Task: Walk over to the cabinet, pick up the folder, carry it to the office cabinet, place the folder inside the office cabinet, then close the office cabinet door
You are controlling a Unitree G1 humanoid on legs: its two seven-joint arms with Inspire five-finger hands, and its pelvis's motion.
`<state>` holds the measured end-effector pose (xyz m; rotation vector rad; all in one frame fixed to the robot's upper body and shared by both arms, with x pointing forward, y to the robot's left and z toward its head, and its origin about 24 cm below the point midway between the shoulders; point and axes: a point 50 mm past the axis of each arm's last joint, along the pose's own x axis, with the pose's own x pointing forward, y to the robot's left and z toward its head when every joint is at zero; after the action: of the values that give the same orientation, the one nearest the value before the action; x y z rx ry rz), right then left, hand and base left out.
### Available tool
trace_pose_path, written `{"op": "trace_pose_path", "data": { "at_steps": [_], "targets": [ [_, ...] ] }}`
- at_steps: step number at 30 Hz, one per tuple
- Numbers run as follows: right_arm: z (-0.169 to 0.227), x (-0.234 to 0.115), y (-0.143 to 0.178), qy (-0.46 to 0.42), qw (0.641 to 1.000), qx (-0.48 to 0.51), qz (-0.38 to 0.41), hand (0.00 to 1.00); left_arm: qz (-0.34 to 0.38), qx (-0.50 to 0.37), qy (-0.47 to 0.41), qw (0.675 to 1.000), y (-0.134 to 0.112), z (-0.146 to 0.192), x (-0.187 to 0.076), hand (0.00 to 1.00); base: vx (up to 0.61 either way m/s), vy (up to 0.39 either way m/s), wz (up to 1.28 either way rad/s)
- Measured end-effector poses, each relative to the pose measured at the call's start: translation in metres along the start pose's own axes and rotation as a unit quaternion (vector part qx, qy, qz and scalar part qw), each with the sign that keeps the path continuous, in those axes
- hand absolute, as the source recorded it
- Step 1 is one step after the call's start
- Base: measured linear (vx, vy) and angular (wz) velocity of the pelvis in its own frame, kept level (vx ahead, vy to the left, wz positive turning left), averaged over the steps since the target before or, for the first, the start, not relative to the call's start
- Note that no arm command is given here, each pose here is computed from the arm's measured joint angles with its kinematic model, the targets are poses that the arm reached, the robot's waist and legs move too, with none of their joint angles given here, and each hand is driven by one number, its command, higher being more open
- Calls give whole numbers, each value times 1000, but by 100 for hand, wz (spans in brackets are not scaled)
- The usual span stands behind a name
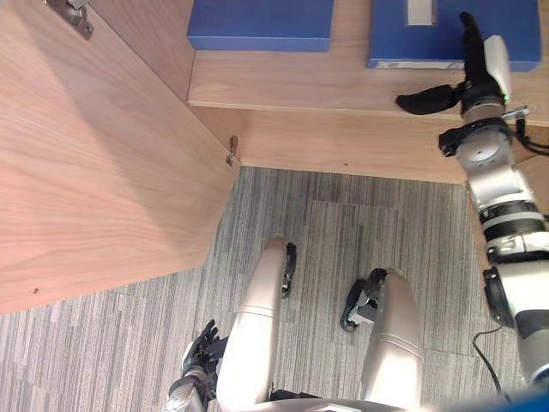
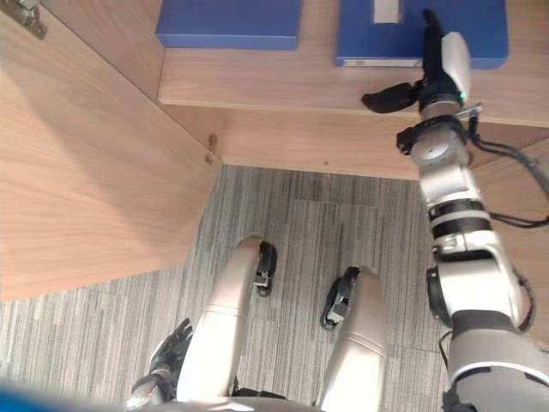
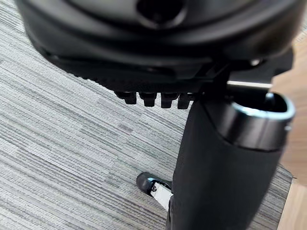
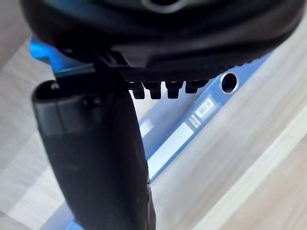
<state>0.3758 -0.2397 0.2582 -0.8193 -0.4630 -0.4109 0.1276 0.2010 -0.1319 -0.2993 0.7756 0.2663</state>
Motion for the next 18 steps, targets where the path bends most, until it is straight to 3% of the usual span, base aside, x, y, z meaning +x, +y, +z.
{"op": "trace_pose_path", "data": {
  "at_steps": [9, 14, 18],
  "targets": [
    [32, -17, -1, -105, 989, -72, -81, 100, 1, 1, -24, 1000, -2, 9, 0, 100, 7, -6, -5],
    [1, -47, 45, -107, 975, -191, 35, 100, 4, 3, -22, 1000, 1, 8, -1, 100, 18, -4, -12],
    [-26, -62, 62, -69, 968, -225, 93, 100, 6, 4, -23, 1000, 2, 7, -2, 100, 11, -6, -3]
  ]
}}
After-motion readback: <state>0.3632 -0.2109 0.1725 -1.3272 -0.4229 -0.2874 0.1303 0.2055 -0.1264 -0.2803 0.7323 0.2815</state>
